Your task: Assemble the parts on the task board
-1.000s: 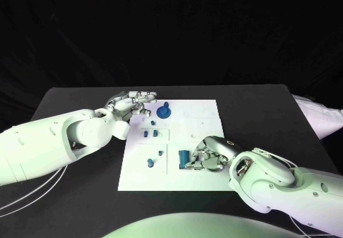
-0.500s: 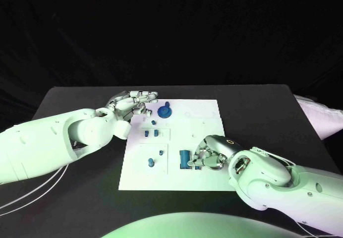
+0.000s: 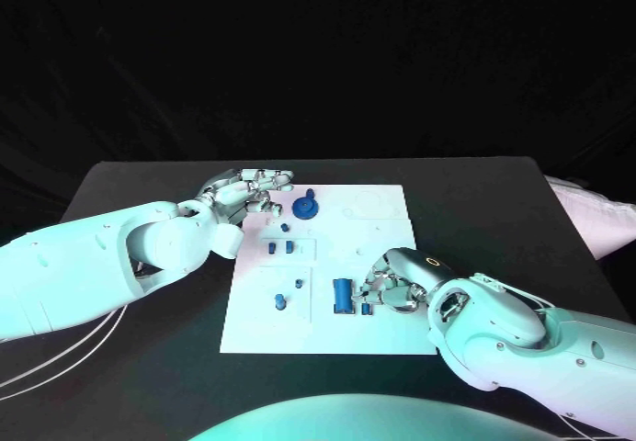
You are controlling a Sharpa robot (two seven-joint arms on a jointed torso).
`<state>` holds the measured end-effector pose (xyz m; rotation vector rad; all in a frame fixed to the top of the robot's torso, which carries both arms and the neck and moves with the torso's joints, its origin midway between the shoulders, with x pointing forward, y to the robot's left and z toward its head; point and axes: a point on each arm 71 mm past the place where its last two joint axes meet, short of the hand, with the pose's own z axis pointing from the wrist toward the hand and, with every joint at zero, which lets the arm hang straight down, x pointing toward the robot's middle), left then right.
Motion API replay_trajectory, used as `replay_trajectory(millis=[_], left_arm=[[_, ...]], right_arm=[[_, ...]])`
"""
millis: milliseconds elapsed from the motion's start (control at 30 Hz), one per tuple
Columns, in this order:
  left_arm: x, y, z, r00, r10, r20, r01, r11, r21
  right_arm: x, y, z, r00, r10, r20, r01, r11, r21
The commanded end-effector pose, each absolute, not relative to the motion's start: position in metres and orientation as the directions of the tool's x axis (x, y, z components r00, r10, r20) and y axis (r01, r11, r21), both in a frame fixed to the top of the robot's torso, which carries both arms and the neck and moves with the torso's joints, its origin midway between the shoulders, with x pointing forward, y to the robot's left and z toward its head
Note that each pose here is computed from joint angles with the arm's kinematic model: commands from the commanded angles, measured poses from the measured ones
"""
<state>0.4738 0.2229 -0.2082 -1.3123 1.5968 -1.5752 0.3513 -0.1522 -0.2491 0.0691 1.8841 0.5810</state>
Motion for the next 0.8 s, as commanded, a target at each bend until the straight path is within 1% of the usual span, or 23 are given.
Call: replay_trajectory(millis=[33,200,300,367,567,600,633,700,800], left_arm=[[0.473,0.221,-0.208,-0.398,-0.881,0.256,-0.258,-0.16,-0.953],[0.474,0.222,-0.21,-0.387,-0.886,0.256,-0.25,-0.167,-0.954],[0.476,0.224,-0.214,-0.367,-0.894,0.258,-0.248,-0.173,-0.953],[0.478,0.225,-0.217,-0.351,-0.901,0.254,-0.245,-0.173,-0.954],[0.488,0.23,-0.226,-0.261,-0.941,0.215,-0.191,-0.168,-0.967],[0.491,0.232,-0.228,-0.228,-0.952,0.203,-0.167,-0.167,-0.972],[0.491,0.233,-0.228,-0.224,-0.953,0.202,-0.164,-0.167,-0.972],[0.496,0.235,-0.23,-0.18,-0.965,0.192,-0.132,-0.169,-0.977],[0.501,0.234,-0.232,-0.15,-0.971,0.189,-0.11,-0.173,-0.979]], right_arm=[[0.353,-0.158,-0.244,-0.383,0.457,-0.803,-0.202,0.806,0.556],[0.366,-0.174,-0.238,-0.421,0.634,-0.649,-0.124,0.669,0.733],[0.382,-0.185,-0.234,-0.421,0.726,-0.544,-0.072,0.571,0.818],[0.394,-0.192,-0.231,-0.405,0.776,-0.483,-0.044,0.511,0.858],[0.433,-0.214,-0.224,-0.33,0.887,-0.324,0.01,0.346,0.938],[0.445,-0.22,-0.223,-0.306,0.909,-0.284,0.018,0.304,0.953],[0.446,-0.22,-0.223,-0.303,0.911,-0.28,0.019,0.299,0.954],[0.462,-0.227,-0.224,-0.27,0.937,-0.221,0.025,0.237,0.971],[0.478,-0.231,-0.227,-0.246,0.957,-0.154,0.03,0.166,0.986]])
